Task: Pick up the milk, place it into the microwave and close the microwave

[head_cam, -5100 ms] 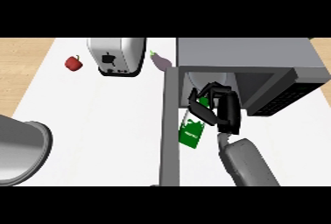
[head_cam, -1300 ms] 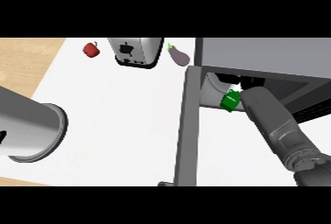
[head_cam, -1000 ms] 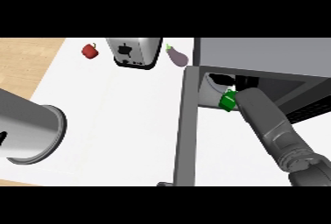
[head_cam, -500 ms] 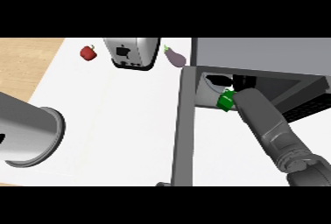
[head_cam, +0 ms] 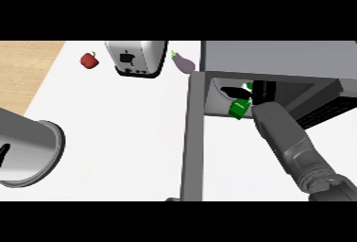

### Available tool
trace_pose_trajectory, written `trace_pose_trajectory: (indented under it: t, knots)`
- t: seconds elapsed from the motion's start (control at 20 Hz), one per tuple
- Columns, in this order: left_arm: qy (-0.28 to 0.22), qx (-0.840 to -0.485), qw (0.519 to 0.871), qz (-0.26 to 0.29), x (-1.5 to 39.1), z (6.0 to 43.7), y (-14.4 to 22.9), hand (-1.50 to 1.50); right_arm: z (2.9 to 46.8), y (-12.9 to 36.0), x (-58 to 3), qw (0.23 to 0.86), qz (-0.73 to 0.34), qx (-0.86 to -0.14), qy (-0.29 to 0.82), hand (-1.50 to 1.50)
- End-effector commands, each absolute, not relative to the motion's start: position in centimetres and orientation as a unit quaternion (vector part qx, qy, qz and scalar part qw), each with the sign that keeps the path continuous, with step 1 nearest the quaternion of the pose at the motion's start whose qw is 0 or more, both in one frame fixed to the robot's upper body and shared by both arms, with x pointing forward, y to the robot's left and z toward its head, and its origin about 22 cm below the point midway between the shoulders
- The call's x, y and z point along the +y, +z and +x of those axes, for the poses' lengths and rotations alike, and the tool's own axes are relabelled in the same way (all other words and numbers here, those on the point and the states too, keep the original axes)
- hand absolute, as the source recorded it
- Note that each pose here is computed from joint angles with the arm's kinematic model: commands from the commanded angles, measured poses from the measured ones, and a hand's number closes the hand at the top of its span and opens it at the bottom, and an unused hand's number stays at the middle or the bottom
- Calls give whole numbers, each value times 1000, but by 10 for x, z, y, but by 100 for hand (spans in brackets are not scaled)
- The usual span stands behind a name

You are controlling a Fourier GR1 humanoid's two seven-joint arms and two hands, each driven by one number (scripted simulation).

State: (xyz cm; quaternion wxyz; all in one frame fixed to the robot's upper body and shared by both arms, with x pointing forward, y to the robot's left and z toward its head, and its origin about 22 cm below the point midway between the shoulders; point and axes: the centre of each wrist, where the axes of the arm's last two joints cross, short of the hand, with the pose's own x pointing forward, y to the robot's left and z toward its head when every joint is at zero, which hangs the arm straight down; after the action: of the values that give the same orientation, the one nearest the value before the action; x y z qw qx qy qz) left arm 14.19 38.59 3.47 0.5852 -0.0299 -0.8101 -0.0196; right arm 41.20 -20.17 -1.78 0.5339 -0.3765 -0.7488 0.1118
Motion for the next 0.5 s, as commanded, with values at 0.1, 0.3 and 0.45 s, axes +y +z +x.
trace_pose_trajectory:
  t: [0.1,0.3,0.45]
  knots:
    - [-13,-807,591,-22,385,146,31,-150,395,-40,-224,546,-299,-777,90,-150]
    - [-19,-807,590,-32,376,145,26,-150,394,-44,-192,564,-257,-780,80,-150]
    - [-26,-801,597,-38,366,152,30,-150,374,-68,-185,567,-232,-788,64,-150]
